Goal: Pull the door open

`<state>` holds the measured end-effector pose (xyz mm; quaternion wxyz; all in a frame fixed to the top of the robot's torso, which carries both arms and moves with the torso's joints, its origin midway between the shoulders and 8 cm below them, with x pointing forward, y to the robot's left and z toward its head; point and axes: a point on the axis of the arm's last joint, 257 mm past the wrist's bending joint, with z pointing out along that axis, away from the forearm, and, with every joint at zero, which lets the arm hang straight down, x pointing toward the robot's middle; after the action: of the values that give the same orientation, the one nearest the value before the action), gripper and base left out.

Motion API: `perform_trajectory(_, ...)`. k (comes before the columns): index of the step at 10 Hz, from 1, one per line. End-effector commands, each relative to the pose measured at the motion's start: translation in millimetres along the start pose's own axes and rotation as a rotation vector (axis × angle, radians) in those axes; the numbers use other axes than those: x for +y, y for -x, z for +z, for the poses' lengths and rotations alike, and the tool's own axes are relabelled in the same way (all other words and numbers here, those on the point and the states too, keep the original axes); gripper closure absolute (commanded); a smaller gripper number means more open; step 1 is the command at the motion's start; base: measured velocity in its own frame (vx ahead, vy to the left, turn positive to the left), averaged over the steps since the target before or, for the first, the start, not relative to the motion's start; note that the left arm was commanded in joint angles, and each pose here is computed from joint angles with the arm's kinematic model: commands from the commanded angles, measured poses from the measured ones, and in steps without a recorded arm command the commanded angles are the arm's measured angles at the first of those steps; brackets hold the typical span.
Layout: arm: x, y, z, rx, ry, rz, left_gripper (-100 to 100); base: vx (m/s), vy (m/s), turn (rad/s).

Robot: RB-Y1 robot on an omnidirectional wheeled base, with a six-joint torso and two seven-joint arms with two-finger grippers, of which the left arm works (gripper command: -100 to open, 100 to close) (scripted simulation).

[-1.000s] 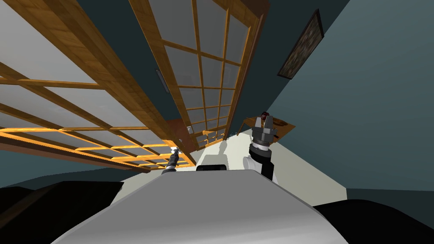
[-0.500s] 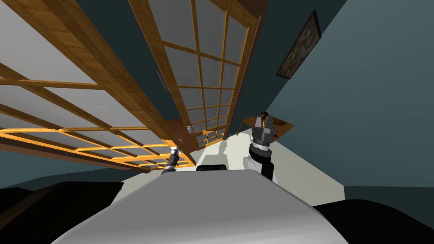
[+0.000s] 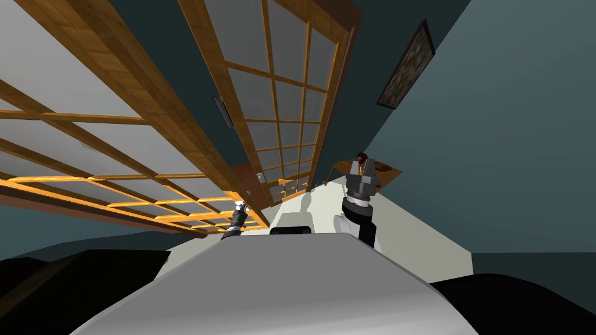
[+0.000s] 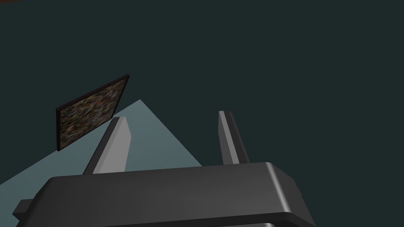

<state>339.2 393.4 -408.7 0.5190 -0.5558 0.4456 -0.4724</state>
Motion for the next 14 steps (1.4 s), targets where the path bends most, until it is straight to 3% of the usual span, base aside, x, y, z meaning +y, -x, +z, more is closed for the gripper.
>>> perform_trajectory(1,-0.9,13.4,-3.1,-0.019,0.006,-0.042,100,-0.020,0.005,-0.013)
perform_trajectory(6,-1.9,10.7,-0.5,-0.009,0.003,-0.176,100,-0.014,0.008,-0.012)
perform_trajectory(7,-5.4,-2.1,0.3,0.012,-0.015,-0.201,-100,-0.021,-0.006,-0.066)
perform_trajectory(14,-7.0,-1.5,-9.2,0.005,-0.021,-0.408,-100,-0.034,0.018,-0.033)
